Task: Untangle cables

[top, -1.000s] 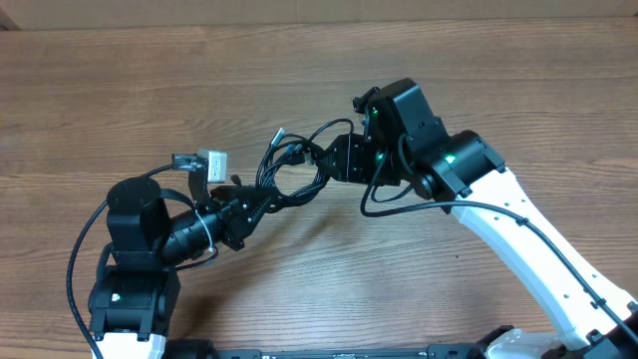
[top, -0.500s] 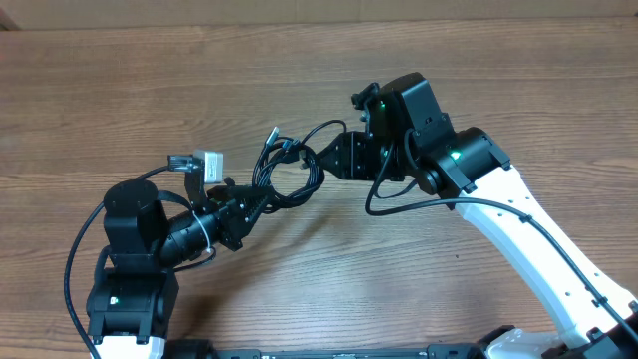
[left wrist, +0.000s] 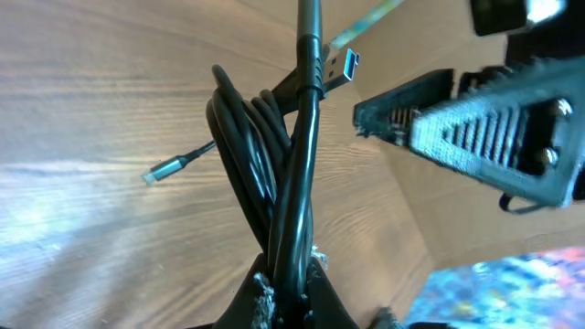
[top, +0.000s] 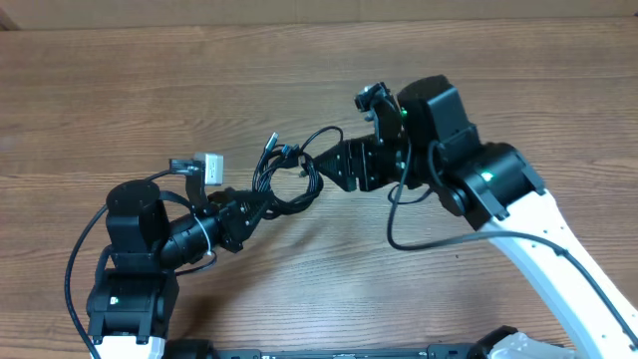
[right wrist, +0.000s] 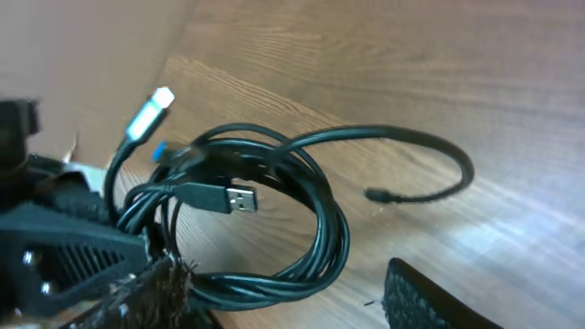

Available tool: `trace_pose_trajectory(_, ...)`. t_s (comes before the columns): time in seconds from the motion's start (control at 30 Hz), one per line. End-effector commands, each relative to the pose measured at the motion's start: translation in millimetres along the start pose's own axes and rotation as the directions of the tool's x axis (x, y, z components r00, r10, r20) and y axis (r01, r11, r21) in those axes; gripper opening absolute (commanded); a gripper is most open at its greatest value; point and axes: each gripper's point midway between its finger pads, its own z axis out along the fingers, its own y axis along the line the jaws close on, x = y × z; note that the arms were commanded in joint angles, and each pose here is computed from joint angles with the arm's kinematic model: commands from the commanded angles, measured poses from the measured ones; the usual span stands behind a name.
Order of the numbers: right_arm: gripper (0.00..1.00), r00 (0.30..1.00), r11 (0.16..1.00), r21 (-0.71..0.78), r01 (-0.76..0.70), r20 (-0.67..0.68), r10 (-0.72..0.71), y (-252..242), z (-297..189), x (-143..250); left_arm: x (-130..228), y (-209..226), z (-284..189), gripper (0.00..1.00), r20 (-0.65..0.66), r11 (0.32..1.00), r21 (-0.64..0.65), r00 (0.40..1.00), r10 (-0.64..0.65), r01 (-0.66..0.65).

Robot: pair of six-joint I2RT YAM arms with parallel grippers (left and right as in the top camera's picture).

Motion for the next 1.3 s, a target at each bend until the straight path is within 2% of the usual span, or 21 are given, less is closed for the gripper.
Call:
trace_pose_trajectory(0.0, 0.67, 0.991, 0.991, 0.000, 0.136, -0.006, -0.136, 3, -2, 5, -3, -20, -7, 0.04, -0.012, 0.986, 0.071, 0.989, -0.148, 0.149)
trace_pose_trajectory(0.2, 0.66, 0.992, 0.994, -0.019, 0.105, -0.071, -0.106, 4, -2, 21, -9, -34, -8, 0.04, -0.023, 0.965, 0.132, 0.974, -0.225, 0.226)
trace_pose_trajectory(0.33, 0.65, 0.991, 0.996, -0.012, 0.089, -0.100, -0.090, 2, -3, 28, -16, -57, -13, 0.04, -0.040, 0.951, 0.235, 0.980, -0.196, 0.200)
trace_pose_trajectory(0.5, 0.63, 0.989, 0.993, -0.033, 0.114, -0.096, -0.117, 11, 0, 29, -17, -61, -14, 0.04, -0.061, 0.936, 0.253, 0.969, -0.238, 0.246)
trace_pose_trajectory(0.6, 0.48, 0.987, 0.990, -0.048, 0.135, -0.083, -0.138, 18, 2, 27, -16, -62, -14, 0.04, -0.067, 0.934, 0.256, 0.968, -0.242, 0.251)
trace_pose_trajectory(0.67, 0.42, 0.987, 0.989, -0.051, 0.138, -0.074, -0.142, 19, 3, 25, -15, -64, -15, 0.04, -0.073, 0.932, 0.264, 0.969, -0.236, 0.247)
trace_pose_trajectory(0.9, 0.42, 0.988, 0.991, -0.049, 0.128, -0.081, -0.132, 18, 3, 26, -21, -71, -17, 0.04, -0.059, 0.931, 0.292, 0.976, -0.212, 0.220)
trace_pose_trajectory(1.07, 0.15, 0.988, 0.991, -0.048, 0.123, -0.084, -0.127, 18, 3, 27, -22, -72, -17, 0.04, -0.046, 0.936, 0.298, 0.982, -0.183, 0.188)
trace_pose_trajectory(1.27, 0.11, 0.991, 0.995, -0.034, 0.091, -0.096, -0.094, 16, 2, 29, -22, -72, -17, 0.04, -0.039, 0.940, 0.299, 0.986, -0.162, 0.166)
